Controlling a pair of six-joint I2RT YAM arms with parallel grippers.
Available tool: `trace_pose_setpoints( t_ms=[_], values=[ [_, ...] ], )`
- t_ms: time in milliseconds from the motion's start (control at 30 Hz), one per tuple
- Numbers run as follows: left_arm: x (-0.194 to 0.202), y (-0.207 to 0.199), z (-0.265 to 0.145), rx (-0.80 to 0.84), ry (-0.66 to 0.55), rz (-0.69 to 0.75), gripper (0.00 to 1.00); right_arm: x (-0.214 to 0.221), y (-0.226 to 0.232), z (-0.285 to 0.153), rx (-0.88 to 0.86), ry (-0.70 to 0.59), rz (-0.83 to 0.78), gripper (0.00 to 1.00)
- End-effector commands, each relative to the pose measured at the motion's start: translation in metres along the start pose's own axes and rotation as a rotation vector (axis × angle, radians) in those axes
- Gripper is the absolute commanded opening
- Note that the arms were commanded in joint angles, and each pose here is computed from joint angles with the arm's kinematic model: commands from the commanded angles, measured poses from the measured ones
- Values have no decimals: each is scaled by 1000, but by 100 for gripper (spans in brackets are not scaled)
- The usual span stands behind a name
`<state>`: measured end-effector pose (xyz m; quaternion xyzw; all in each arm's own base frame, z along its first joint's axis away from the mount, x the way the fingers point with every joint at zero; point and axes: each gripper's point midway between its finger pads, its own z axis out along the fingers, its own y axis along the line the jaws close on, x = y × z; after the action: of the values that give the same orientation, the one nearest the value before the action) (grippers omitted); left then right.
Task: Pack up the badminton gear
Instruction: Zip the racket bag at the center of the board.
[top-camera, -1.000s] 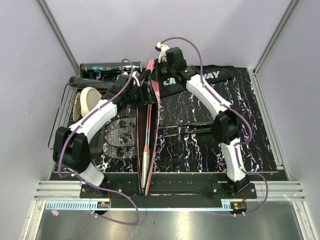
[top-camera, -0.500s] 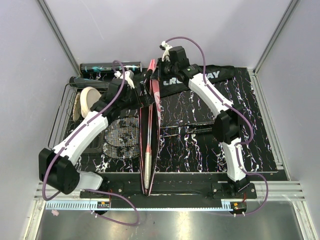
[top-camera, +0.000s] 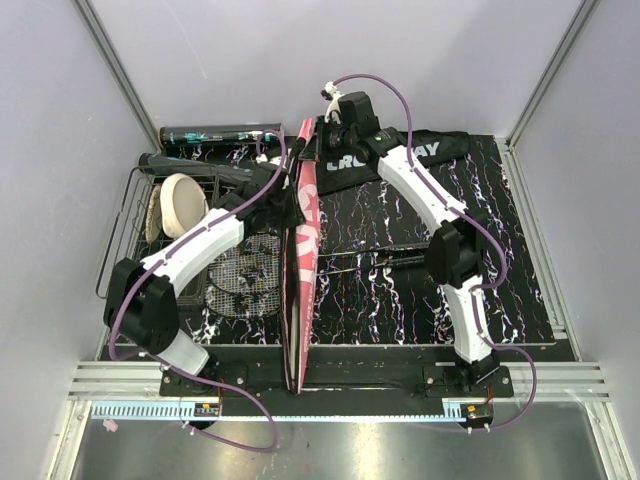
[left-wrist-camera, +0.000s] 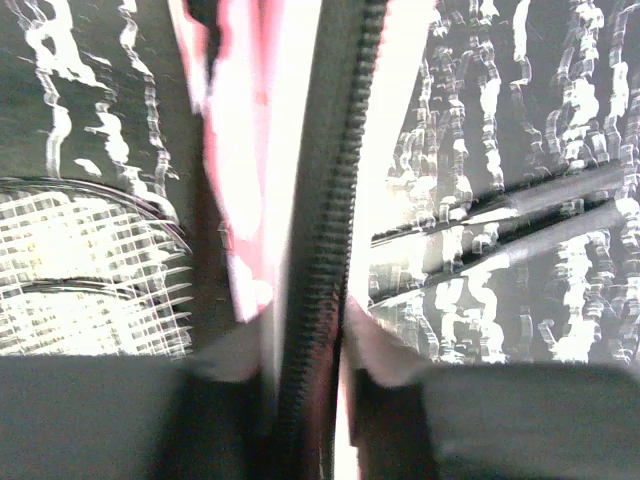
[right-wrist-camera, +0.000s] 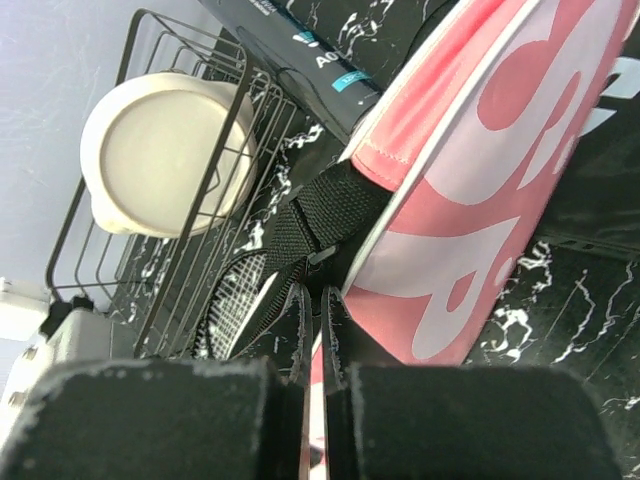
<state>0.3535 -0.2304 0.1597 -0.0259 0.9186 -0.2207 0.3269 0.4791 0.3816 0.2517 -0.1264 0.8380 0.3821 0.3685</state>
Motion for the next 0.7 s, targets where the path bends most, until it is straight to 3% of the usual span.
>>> trace_pose_setpoints(
  t_ms=[0,33,400,500,533,600,667],
  values=[
    [-41,-15,-11,9,-133,8,5,-27,60,-48,-156,-47,14,0],
    [-42,-14,-10,7,-134,9,0,-13,64,-50,-167,-21,24,0],
    [-51,-36,-20,126,-179,15,2,62,89,-74,-351,-24,160,0],
    [-31,-42,-29,219,-170,19,54,72,75,-71,-318,-12,144,0],
    [-35,-46,-50,257,-217,19,74,69,75,-73,-319,-14,127,0],
    [-38,-39,-72,253,-286,20,87,67,79,-77,-333,-9,81,0],
    [-51,-24,-82,178,-340,18,91,67,83,-79,-354,-5,58,0]
  ],
)
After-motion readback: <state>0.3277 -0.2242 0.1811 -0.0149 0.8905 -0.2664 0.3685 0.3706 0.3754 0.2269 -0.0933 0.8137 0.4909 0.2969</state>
